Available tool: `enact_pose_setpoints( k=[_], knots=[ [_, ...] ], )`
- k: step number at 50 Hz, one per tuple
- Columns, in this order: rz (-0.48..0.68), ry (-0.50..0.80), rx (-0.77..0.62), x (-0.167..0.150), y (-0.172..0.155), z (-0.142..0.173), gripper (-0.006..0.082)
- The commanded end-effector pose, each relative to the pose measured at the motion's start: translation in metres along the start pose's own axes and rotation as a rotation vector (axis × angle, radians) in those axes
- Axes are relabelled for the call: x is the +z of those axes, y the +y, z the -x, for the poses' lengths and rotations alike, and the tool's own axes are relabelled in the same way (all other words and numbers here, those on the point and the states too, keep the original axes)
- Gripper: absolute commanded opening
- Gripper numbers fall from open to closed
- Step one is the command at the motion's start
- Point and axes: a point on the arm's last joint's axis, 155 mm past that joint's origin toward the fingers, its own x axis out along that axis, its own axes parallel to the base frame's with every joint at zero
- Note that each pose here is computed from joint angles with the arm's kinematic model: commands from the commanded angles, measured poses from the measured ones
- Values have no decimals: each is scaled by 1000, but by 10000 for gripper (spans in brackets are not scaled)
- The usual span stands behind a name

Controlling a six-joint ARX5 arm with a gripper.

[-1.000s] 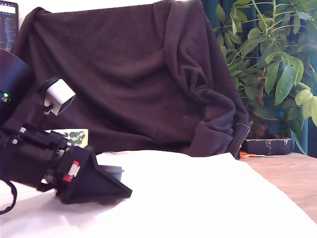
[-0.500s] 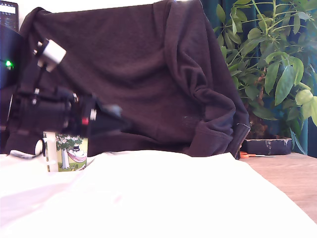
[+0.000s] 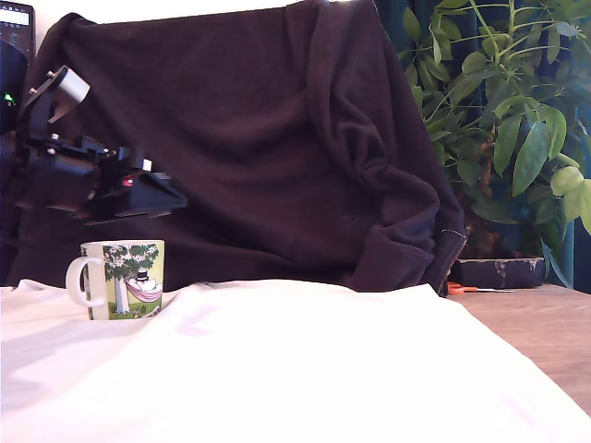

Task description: Pick the grey coffee capsule and place it inside the green coffee cup

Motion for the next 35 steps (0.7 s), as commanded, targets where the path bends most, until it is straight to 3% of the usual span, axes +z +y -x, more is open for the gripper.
enact_pose_setpoints(
  k=[1,12,30,35],
  knots=[
    [18,14,28,13,8,4,128],
    [74,137,161,12,39,14,129],
    [88,270,221,-16,48,21,137],
    [94,285,232,-20,49,22,221]
  ],
)
